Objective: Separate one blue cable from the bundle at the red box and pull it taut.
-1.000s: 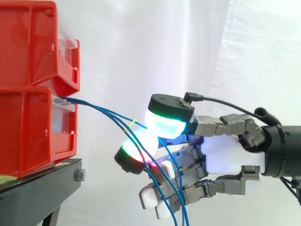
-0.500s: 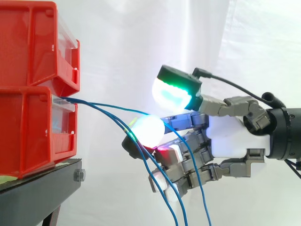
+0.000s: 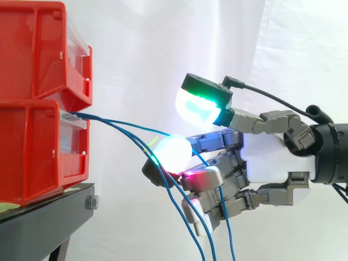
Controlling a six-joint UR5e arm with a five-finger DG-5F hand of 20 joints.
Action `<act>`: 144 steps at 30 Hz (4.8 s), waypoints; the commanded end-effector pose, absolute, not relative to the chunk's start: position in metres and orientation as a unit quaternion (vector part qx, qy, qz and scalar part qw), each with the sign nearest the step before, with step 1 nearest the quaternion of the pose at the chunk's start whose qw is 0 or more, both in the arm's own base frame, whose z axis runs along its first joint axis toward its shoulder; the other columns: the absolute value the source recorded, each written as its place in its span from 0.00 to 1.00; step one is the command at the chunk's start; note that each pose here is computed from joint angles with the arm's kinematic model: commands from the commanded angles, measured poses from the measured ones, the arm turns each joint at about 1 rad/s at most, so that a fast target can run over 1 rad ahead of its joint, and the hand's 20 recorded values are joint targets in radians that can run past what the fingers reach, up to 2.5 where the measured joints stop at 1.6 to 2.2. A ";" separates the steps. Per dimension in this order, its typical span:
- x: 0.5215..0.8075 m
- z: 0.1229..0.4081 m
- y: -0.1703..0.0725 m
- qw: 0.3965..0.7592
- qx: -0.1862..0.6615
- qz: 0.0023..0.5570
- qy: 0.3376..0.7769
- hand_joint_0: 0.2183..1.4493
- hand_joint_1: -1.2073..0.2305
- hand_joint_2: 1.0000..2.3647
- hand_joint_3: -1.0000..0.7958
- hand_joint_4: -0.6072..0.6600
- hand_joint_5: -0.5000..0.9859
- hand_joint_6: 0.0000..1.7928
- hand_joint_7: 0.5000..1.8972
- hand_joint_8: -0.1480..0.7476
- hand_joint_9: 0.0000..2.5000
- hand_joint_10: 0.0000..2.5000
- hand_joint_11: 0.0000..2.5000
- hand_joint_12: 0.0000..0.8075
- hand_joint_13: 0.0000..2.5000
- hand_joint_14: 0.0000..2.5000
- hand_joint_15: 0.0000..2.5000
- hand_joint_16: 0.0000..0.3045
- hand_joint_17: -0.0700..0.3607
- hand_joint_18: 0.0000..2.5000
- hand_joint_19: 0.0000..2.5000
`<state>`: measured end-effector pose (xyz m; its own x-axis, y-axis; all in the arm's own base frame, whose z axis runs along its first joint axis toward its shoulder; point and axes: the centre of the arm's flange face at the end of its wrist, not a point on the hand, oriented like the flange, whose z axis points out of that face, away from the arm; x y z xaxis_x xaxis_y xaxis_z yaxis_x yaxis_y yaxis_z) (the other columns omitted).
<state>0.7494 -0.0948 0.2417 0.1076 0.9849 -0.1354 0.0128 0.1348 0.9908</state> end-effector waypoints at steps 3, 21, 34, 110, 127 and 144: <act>0.750 0.242 -0.095 0.567 0.498 0.426 0.500 0.24 0.50 0.00 0.28 0.61 0.17 0.51 0.16 0.45 0.28 0.27 0.56 0.44 0.38 0.01 0.44 0.16 0.42 0.27 0.36; 0.748 0.236 -0.093 0.575 0.489 0.411 0.512 0.25 0.45 0.00 0.28 0.60 0.17 0.50 0.15 0.47 0.19 0.81 0.39 0.41 0.26 1.00 0.41 0.13 0.36 0.47 0.85; 0.743 0.227 -0.097 0.577 0.491 0.416 0.503 0.25 0.45 0.00 0.28 0.61 0.17 0.50 0.15 0.49 0.11 1.00 0.41 0.42 0.24 1.00 0.45 0.14 0.39 0.41 0.69; 0.747 0.254 -0.119 0.552 0.518 0.420 0.499 0.34 0.41 0.01 0.39 0.57 0.21 0.53 0.21 0.46 0.17 1.00 0.41 0.40 0.30 1.00 0.47 0.13 0.38 0.43 0.71; 0.747 0.255 -0.119 0.555 0.515 0.417 0.502 0.31 0.43 0.00 0.28 0.57 0.21 0.53 0.19 0.45 0.17 1.00 0.41 0.39 0.30 1.00 0.47 0.14 0.38 0.43 0.73; 0.747 0.255 -0.118 0.558 0.511 0.414 0.506 0.35 0.35 0.01 0.47 0.56 0.21 0.54 0.19 0.48 0.19 1.00 0.42 0.43 0.32 1.00 0.46 0.16 0.42 0.42 0.59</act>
<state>0.7474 -0.1177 0.2550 0.1451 0.9792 -0.1419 0.0552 0.1352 0.9893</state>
